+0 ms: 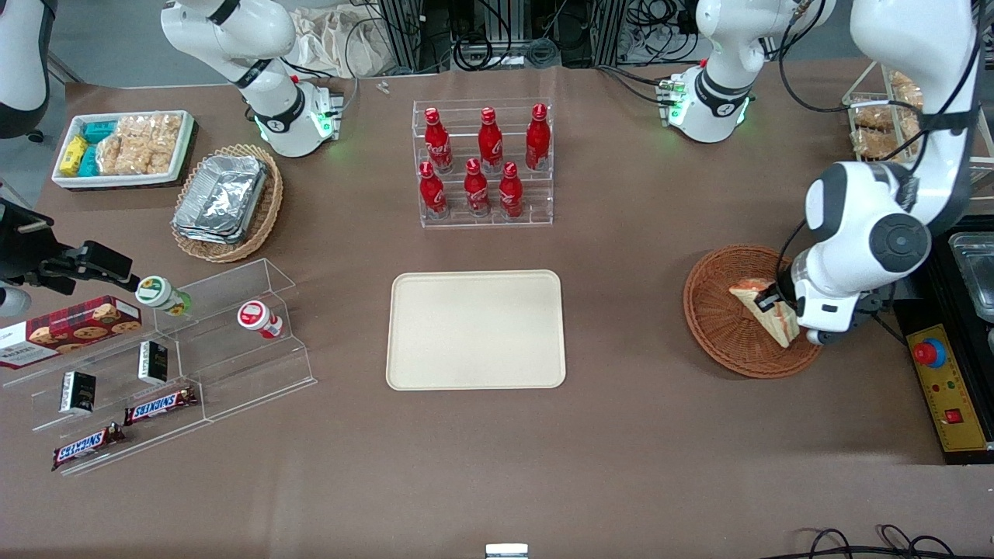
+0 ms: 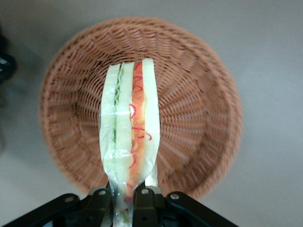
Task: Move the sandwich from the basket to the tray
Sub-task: 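Carry the held sandwich with the left gripper over the cream tray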
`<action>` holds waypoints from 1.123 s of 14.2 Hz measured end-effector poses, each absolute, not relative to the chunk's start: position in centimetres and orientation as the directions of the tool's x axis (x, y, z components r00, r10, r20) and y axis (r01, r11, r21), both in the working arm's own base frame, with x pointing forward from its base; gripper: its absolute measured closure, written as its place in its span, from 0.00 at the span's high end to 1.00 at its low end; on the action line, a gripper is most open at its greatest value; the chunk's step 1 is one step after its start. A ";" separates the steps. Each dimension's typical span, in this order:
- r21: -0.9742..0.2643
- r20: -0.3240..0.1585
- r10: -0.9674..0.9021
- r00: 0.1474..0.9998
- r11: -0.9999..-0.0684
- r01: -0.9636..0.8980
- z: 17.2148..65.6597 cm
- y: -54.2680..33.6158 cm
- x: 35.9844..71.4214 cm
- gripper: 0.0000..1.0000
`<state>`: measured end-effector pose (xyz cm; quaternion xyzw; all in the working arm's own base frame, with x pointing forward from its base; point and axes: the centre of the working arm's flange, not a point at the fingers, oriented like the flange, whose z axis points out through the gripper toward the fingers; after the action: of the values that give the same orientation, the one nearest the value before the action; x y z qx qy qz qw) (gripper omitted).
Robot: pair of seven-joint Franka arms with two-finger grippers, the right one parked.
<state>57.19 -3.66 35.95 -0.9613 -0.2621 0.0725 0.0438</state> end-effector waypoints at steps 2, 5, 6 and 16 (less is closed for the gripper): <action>-0.123 -0.127 0.448 0.885 -0.893 0.434 42.5 -6.5 58.5 0.16; -0.083 -0.098 0.349 0.932 -0.936 0.342 49.5 -12.2 58.9 0.16; -0.062 -0.099 0.312 0.945 -0.950 0.307 50.1 -14.6 58.5 0.16; 0.185 -0.110 -0.035 0.993 -0.983 -0.014 34.8 -39.4 55.1 0.16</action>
<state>55.09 -39.36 34.80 -0.9940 0.0122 0.0563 -0.0926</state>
